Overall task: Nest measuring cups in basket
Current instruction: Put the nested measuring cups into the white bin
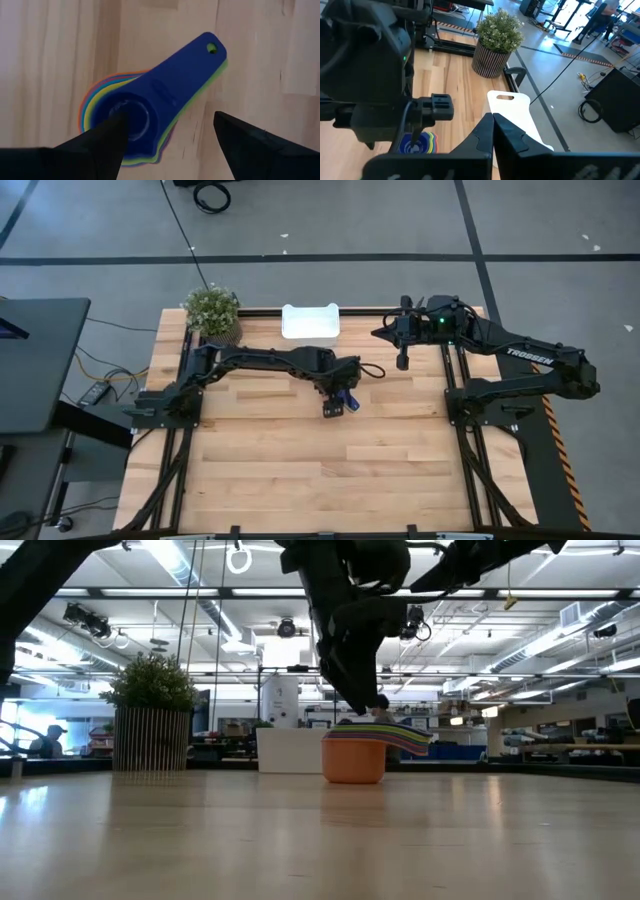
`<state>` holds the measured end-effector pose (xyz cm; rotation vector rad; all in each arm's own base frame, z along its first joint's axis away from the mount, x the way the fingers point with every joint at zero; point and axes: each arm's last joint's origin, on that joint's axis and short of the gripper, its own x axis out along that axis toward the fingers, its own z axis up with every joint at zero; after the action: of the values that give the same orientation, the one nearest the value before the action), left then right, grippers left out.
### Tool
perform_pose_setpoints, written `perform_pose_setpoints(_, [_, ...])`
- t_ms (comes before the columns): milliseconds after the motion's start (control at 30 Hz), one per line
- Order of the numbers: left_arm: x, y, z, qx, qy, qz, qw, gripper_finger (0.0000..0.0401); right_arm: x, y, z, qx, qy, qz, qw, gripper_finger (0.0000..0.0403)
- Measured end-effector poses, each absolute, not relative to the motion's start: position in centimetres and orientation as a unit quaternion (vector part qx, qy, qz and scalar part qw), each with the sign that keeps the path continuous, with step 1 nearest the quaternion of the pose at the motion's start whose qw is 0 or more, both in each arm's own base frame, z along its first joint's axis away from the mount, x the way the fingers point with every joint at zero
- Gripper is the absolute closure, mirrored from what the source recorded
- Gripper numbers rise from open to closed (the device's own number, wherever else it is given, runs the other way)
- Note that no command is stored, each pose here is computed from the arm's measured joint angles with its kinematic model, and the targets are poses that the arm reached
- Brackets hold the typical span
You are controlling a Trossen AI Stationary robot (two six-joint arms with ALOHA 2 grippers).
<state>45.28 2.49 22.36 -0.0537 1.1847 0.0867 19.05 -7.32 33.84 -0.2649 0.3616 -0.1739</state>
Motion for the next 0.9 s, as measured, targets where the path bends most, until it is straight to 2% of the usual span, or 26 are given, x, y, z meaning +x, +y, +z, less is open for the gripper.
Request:
perform_pose_setpoints(533, [46.0, 2.6, 19.5, -0.025, 0.583, 0.044, 0.811, 0.0106, 19.1, -7.3, 34.0, -0.133, 0.172, -0.087, 0.972, 0.0391])
perform_pose_setpoints(900, [46.1, 2.8, 19.3, -0.006, 0.581, 0.059, 0.811, 0.0106, 19.2, -7.4, 34.2, -0.137, 0.16, -0.09, 0.973, 0.0391])
